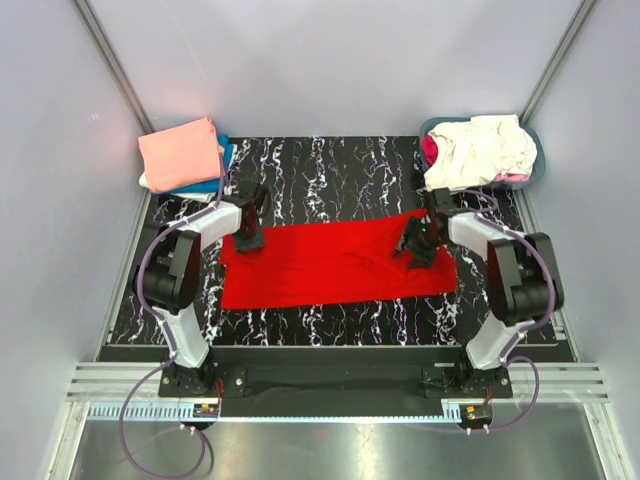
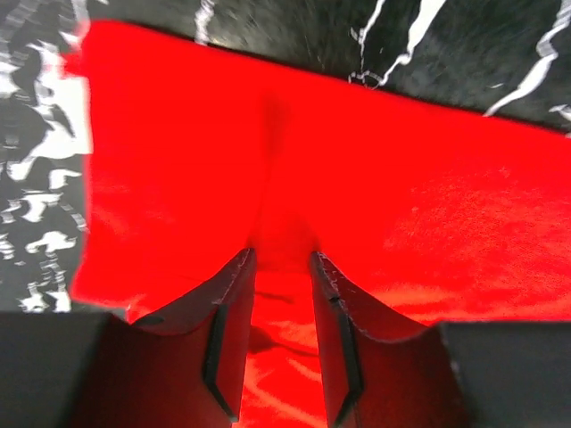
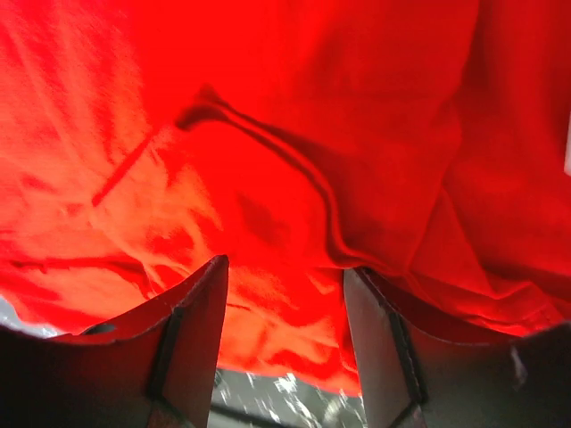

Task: Fold and stack the t-shirts
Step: Fold the tshirt

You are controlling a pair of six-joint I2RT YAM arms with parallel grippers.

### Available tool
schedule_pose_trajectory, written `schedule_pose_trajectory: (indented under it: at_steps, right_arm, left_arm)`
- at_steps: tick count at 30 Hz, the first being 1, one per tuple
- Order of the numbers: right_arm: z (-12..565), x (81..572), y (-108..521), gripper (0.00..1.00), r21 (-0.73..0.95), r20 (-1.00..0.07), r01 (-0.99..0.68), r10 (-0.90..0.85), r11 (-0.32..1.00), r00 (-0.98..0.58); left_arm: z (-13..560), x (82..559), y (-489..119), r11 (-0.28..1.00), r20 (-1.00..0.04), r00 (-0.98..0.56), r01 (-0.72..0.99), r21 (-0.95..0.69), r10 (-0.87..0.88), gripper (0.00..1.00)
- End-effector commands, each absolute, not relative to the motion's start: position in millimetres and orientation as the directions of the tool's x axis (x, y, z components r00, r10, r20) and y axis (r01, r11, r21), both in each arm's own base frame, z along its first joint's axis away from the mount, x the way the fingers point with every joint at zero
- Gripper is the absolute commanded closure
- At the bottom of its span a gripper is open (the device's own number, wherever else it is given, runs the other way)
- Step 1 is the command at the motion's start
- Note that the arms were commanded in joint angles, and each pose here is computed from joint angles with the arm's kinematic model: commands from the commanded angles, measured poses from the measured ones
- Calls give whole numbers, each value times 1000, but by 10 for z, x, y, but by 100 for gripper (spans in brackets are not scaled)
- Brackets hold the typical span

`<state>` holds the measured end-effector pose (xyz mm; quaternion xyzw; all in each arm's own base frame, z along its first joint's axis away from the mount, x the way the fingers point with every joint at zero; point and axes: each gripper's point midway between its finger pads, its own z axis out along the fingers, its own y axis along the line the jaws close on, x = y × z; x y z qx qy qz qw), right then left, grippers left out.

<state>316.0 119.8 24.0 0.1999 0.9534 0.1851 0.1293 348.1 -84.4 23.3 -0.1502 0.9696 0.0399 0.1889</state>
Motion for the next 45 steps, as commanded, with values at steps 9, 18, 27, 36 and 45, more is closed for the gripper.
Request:
schedule_pose_trajectory:
  at_steps: [9, 18, 27, 36, 45]
  right_arm:
    - [315, 4551, 1742, 38, 375, -231, 211, 311, 903, -922]
    - [71, 5446, 2856, 37, 566, -212, 75, 233, 821, -949]
    - [29, 5941, 3165, 35, 733, -270, 60, 372, 677, -888]
    - [-9, 6315, 2890, 33, 734, -341, 94, 484, 672, -806]
    - [781, 6431, 2803, 24, 767, -414, 12, 510, 641, -754]
  left_arm:
    - [72, 2768, -1212, 958, -275, -921, -287, 0, -276, 65]
    - [-79, 1868, -1873, 953, -182, -942, -255, -164, -283, 63]
    - [-71, 1194, -2427, 962, -129, -978, -129, -242, -163, 63]
    - [407, 607, -2559, 968, -181, -977, -63, -242, -109, 56]
    - [891, 673, -2385, 977, -326, -937, -60, -205, -126, 55]
